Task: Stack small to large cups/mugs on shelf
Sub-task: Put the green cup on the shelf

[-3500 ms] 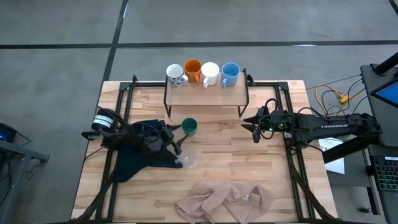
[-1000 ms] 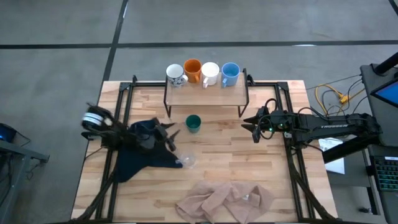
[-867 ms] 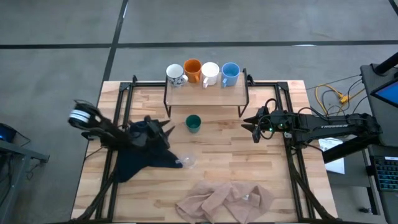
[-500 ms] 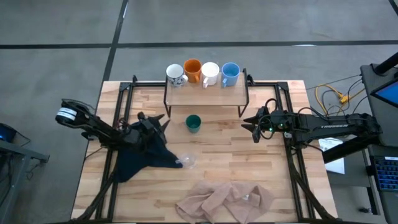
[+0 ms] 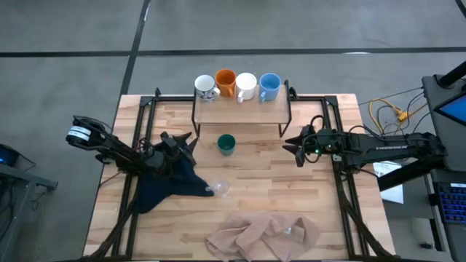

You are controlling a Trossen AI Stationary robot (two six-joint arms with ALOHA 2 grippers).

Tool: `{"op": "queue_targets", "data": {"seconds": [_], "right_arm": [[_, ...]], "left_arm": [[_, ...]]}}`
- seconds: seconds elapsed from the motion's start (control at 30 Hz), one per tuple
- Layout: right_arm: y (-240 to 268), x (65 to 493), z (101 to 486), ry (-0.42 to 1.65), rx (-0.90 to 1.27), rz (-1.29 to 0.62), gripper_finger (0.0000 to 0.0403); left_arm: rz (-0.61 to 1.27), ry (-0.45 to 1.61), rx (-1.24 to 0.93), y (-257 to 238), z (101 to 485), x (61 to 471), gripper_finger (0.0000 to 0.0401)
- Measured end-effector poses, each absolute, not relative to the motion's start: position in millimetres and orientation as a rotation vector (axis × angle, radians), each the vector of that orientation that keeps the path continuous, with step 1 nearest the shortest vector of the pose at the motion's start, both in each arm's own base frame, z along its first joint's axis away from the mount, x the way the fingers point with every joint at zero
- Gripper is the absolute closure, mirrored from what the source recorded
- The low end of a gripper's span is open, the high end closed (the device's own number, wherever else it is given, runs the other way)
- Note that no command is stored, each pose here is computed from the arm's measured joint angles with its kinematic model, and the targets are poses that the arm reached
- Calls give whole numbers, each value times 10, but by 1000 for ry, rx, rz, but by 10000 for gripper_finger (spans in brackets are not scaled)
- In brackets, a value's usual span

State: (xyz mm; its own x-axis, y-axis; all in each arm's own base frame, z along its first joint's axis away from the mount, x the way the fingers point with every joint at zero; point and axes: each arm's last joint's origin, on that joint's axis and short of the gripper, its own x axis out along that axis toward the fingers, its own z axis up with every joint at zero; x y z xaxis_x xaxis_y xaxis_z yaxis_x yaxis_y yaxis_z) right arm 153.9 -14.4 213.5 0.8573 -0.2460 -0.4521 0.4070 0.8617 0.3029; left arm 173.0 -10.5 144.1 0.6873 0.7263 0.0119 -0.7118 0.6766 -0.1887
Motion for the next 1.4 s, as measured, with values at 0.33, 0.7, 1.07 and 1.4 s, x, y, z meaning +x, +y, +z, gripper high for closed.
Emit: {"op": "queue_targets", "data": {"seconds": [0.33,0.7,1.07,1.4], "right_arm": [[-139,1534,2124,433,396,-335,254],[-139,1529,2113,449,368,-332,254],[-139,1529,2114,459,297,-317,254],[-129,1529,2110,474,257,-270,254]], "left_arm": [[679,-99,-268,-129,1435,1740,232],[684,-99,-271,-129,1430,1740,232],[691,-73,-234,-139,1420,1801,232],[592,-133,-413,-124,1462,1838,232]]}}
